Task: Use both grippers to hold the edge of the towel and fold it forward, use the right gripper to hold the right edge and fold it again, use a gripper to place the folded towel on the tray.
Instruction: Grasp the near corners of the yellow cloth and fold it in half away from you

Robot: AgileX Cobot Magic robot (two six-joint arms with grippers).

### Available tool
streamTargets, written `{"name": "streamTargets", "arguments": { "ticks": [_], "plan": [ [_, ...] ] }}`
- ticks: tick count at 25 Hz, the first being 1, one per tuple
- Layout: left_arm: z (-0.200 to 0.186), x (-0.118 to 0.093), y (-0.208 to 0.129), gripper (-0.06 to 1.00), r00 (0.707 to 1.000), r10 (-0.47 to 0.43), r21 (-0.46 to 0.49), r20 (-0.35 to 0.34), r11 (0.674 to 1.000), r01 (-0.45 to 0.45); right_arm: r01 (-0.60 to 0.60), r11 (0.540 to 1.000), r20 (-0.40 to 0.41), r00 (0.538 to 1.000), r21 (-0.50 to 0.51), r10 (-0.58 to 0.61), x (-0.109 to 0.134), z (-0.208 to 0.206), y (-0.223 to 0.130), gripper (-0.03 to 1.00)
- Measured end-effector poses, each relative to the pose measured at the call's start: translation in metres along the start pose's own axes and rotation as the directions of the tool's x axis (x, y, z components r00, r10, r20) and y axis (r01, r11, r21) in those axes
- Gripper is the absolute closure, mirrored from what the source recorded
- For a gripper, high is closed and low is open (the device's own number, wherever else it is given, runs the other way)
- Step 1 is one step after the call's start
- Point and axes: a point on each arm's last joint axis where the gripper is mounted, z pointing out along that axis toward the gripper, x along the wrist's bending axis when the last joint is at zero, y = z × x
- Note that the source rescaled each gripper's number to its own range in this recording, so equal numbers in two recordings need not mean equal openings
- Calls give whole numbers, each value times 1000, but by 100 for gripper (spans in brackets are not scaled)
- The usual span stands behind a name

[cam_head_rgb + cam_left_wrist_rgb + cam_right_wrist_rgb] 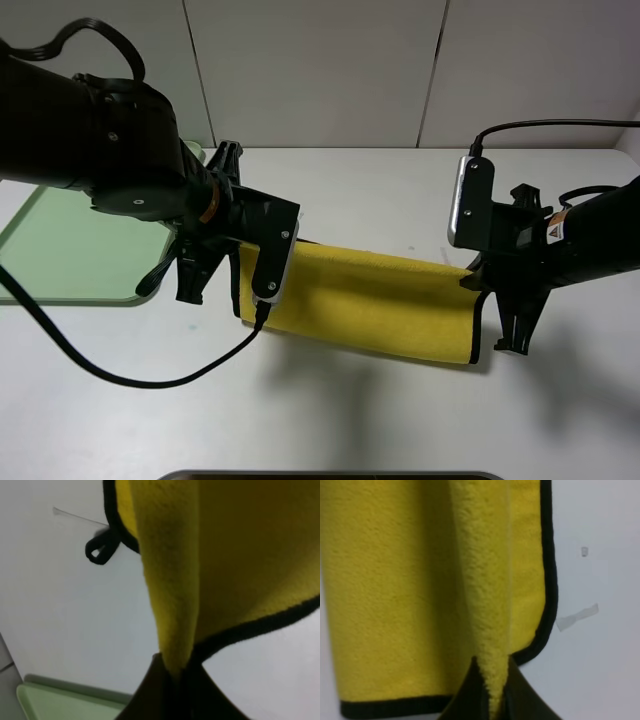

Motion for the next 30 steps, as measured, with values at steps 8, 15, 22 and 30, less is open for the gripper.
{"name": "streamTargets", "arguments": {
  "ticks": [8,15,22,30],
  "plan": [
    [26,-2,6,94,996,94,7,5,996,-94,-19,1000,27,999,1,19,-5,7,-4,97],
    [42,6,17,94,995,101,5,9,995,-101,-19,1000,42,999,-10,19,-7,7,-3,97],
    [47,16,25,94,995,97,-20,-17,995,-97,-27,1000,43,999,-11,28,-7,7,-3,97],
    [51,14,27,94,995,101,-26,-11,995,-101,-32,999,43,999,-11,33,-7,7,-3,97]
  ]
}}
